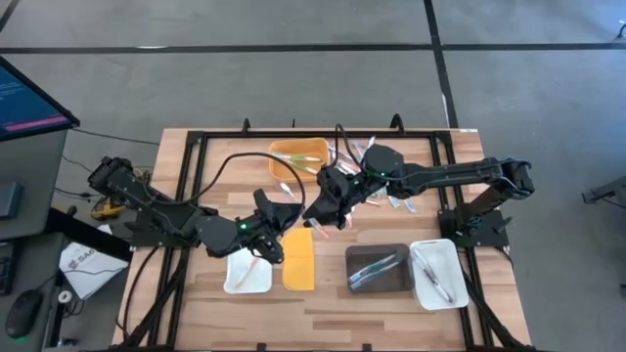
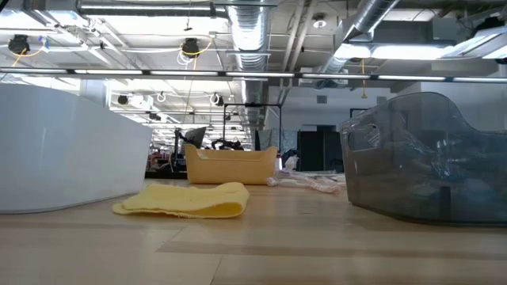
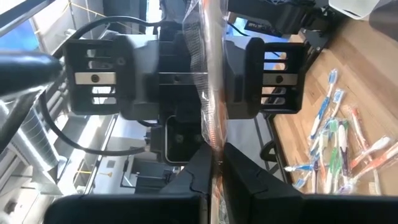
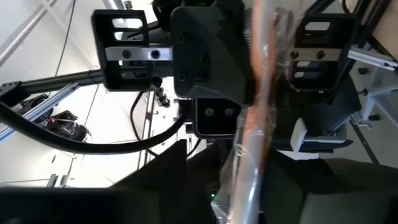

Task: Pick & Place Toothbrushes
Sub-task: Put the orange toothbrush into the left white bin

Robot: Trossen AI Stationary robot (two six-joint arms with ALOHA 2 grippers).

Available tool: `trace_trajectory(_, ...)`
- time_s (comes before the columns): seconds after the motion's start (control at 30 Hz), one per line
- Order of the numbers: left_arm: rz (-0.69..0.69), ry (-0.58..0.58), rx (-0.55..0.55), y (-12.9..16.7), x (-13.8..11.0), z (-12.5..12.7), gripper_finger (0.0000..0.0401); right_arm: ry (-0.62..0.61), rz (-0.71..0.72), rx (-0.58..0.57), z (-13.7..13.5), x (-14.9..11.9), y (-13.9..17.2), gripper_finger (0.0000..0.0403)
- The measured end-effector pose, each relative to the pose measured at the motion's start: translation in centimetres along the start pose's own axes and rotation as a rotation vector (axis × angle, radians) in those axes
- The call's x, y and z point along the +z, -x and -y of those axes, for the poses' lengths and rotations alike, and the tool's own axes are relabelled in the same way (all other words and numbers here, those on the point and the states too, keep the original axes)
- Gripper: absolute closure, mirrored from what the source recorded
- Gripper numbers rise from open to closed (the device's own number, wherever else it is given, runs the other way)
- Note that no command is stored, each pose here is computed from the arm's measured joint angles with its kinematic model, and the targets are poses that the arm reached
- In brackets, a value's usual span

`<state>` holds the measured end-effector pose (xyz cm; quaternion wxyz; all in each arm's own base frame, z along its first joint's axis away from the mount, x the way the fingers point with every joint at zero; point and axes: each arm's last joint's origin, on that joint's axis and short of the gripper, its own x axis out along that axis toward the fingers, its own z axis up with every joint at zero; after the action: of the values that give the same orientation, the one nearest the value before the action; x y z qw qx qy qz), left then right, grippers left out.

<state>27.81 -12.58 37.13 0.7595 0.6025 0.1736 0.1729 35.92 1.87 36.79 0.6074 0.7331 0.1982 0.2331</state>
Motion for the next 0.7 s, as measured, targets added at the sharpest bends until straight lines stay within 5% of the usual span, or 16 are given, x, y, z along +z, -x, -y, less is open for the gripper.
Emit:
trace_trajectory(0.33, -0.018, 0.021, 0.005, 0.11, 0.00, -0.01, 0.0381, 0.013, 0.012, -0.044, 0.55, 0.12, -0.02, 0.0378)
trace_trajectory(0.7, -0.047, 0.048, 0.012, 0.10, -0.08, 0.05, 0.0313, 0.020, 0.033, -0.044, 0.44, 0.66, 0.33, 0.0377)
